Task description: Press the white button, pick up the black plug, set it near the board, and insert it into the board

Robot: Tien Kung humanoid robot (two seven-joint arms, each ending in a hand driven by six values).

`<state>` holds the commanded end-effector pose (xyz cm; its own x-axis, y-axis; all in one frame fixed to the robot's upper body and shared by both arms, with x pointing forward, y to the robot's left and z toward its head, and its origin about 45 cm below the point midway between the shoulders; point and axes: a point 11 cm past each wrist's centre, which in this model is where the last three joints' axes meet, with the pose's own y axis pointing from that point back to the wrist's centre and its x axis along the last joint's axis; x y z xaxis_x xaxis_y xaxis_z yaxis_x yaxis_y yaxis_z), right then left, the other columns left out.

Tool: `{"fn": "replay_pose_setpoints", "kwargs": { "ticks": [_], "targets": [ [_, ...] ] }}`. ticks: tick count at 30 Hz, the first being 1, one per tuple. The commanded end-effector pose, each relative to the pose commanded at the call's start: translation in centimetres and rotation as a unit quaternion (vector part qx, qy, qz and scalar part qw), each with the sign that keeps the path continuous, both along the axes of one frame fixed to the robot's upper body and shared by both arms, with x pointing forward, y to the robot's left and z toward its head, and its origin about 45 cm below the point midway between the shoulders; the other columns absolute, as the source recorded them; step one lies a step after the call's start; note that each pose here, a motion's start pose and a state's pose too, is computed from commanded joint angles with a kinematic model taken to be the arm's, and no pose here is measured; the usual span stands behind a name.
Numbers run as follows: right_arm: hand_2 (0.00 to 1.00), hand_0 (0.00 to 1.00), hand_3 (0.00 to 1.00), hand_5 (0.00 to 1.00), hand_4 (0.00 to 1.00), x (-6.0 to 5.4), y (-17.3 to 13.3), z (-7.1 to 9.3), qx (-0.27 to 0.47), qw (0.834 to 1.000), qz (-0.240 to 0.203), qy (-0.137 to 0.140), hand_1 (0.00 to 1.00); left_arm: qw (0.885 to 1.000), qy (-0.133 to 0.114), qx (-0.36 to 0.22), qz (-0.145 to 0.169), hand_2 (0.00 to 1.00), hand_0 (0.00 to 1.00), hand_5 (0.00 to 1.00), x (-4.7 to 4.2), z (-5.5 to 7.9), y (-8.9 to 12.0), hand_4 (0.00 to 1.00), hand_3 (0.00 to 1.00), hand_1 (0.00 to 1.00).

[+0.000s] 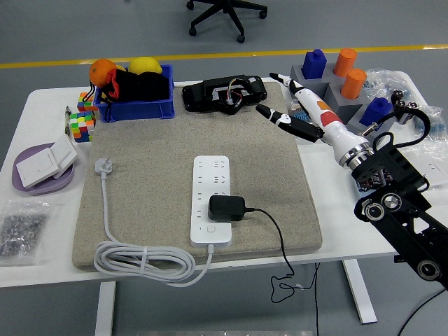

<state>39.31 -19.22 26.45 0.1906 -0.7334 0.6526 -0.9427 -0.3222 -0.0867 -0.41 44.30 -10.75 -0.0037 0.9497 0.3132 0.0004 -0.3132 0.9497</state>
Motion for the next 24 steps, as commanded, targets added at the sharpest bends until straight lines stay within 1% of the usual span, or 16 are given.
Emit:
{"fn": "replay_pose_setpoints", "kwargs": {
  "ticks": [3, 6, 9, 10, 12, 15, 19, 20, 22, 24],
  "targets": [
    [0.998, 0.998, 0.998, 0.998, 0.998, 0.3, -3.0, 0.6, 0.001, 0.999, -0.041, -0.015, 0.998, 1.0, -0.001, 0.0, -0.001, 0.732, 0.81, 0.53, 0.08, 0.0, 0.0, 0.588, 0.782, 0.777],
    [0.998, 0.998, 0.998, 0.998, 0.998, 0.4, -5.8, 1.0, -0.002, 0.997, -0.078, -0.021, 0.998, 1.0, 0.0, 0.001, -0.001, 0.732, 0.81, 0.53, 0.05, 0.1, 0.1, 0.588, 0.782, 0.777],
    [0.998, 0.998, 0.998, 0.998, 0.998, 0.3, -7.7, 1.3, 0.001, 0.994, -0.102, -0.029, 0.998, 1.0, 0.001, 0.002, -0.002, 0.732, 0.81, 0.531, 0.04, 0.1, 0.2, 0.588, 0.782, 0.777],
    [0.998, 0.998, 0.998, 0.998, 0.998, 0.1, -8.3, 1.6, 0.004, 0.993, -0.11, -0.042, 0.998, 1.0, 0.0, 0.002, -0.002, 0.732, 0.81, 0.531, 0.08, 0.1, 0.2, 0.588, 0.782, 0.777],
    [0.998, 0.998, 0.998, 0.998, 0.998, -0.4, -9.3, 2.3, 0.004, 0.99, -0.12, -0.079, 0.998, 1.0, -0.001, 0.001, -0.003, 0.732, 0.81, 0.531, 0.19, 0.1, 0.2, 0.588, 0.782, 0.777],
    [0.998, 0.998, 0.998, 0.998, 0.998, -1.2, -10.7, 2.7, 0.019, 0.985, -0.13, -0.109, 0.998, 1.0, -0.003, 0.001, -0.005, 0.732, 0.81, 0.53, 0.43, 0.1, 0.1, 0.588, 0.783, 0.777],
    [0.998, 0.998, 0.998, 0.998, 0.998, -2.2, -12.8, 3.0, 0.041, 0.98, -0.145, -0.127, 0.998, 1.0, -0.008, 0.001, -0.006, 0.732, 0.81, 0.53, 0.94, 0.1, 0.1, 0.588, 0.783, 0.777],
    [0.932, 0.998, 0.948, 0.998, 0.998, -2.4, -13.2, 3.1, 0.044, 0.979, -0.149, -0.131, 0.955, 1.0, -0.008, 0.001, -0.007, 0.732, 0.81, 0.531, 1.01, 0.1, 0.1, 0.588, 0.783, 0.777],
    [0.932, 0.998, 0.948, 0.998, 0.998, -3.1, -14.4, 3.3, 0.066, 0.976, -0.158, -0.138, 0.955, 1.0, -0.008, 0.003, -0.007, 0.732, 0.81, 0.531, 1.17, 0.2, 0.3, 0.588, 0.783, 0.777],
    [0.932, 0.998, 0.948, 0.998, 0.998, -3.4, -15.0, 3.4, 0.076, 0.973, -0.165, -0.14, 0.955, 1.0, -0.008, 0.004, -0.007, 0.732, 0.81, 0.531, 1.23, 0.2, 0.3, 0.588, 0.783, 0.777]
  ]
}}
